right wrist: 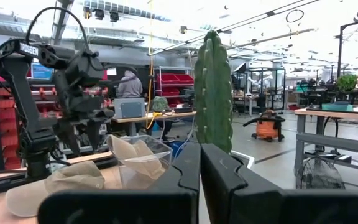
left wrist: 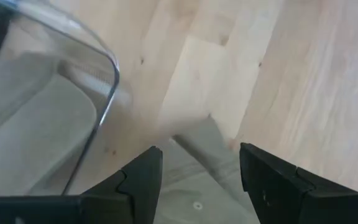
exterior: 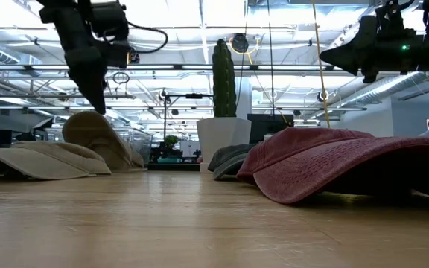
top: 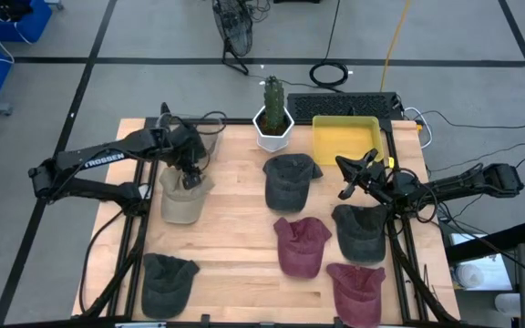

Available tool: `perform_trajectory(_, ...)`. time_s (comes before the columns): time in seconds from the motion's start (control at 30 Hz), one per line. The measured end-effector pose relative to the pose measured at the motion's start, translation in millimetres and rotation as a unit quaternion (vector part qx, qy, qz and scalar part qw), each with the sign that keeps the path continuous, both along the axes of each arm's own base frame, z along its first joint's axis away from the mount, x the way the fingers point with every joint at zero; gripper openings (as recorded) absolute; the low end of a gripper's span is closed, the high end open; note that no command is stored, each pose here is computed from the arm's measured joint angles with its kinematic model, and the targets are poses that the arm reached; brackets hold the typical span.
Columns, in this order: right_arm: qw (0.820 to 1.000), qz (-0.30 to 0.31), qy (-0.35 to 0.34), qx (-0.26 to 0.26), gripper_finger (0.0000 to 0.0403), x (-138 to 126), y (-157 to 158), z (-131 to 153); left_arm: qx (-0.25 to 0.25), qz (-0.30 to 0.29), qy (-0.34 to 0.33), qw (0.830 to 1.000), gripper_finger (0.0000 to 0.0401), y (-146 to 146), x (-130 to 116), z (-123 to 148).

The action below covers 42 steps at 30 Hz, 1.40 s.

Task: Pick & Place hat
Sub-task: Adjust the transparent bin on the table

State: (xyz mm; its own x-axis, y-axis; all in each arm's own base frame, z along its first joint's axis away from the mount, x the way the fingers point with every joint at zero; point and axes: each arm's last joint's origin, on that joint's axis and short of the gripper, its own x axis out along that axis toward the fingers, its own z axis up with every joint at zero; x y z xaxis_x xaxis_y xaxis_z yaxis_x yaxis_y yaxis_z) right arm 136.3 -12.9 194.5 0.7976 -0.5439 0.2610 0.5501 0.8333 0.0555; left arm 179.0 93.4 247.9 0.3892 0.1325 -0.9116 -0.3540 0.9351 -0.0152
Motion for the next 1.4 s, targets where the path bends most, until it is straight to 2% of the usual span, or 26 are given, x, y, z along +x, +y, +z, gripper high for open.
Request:
perform_trajectory(0.23, 1.0, 0.003, -0.008, 0.009, 0.0004, -0.1, 0.0, 0.3, -0.015, 0.014, 0.073, 0.997, 0.0216, 9.0, 13.6, -25.3)
perform_trajectory(0.4, 1.0, 0.004, -0.011, 0.014, 0.0004, -0.1, 0.0, 0.3, 0.074, 0.044, 0.155, 0.984, 0.0216, 19.1, 16.4, -37.7)
perform_trajectory(0.47, 1.0, 0.004, -0.011, 0.014, 0.0004, -0.1, 0.0, 0.3, 0.096, 0.056, 0.168, 0.98, 0.0216, 22.0, 16.2, -38.9)
perform_trajectory(0.93, 1.0, 0.004, -0.011, 0.014, 0.0004, -0.1, 0.0, 0.2, 0.141, 0.134, 0.168, 0.967, 0.0216, 32.8, 13.5, -37.5)
perform_trajectory(1.03, 1.0, 0.004, -0.011, 0.014, 0.0004, -0.1, 0.0, 0.2, 0.152, 0.16, 0.147, 0.964, 0.0216, 35.3, 16.3, -36.2)
perform_trajectory(1.4, 1.0, 0.005, -0.012, 0.015, 0.0004, -0.1, 0.0, 0.3, 0.139, 0.165, 0.117, 0.969, 0.0216, 34.9, 20.7, -35.6)
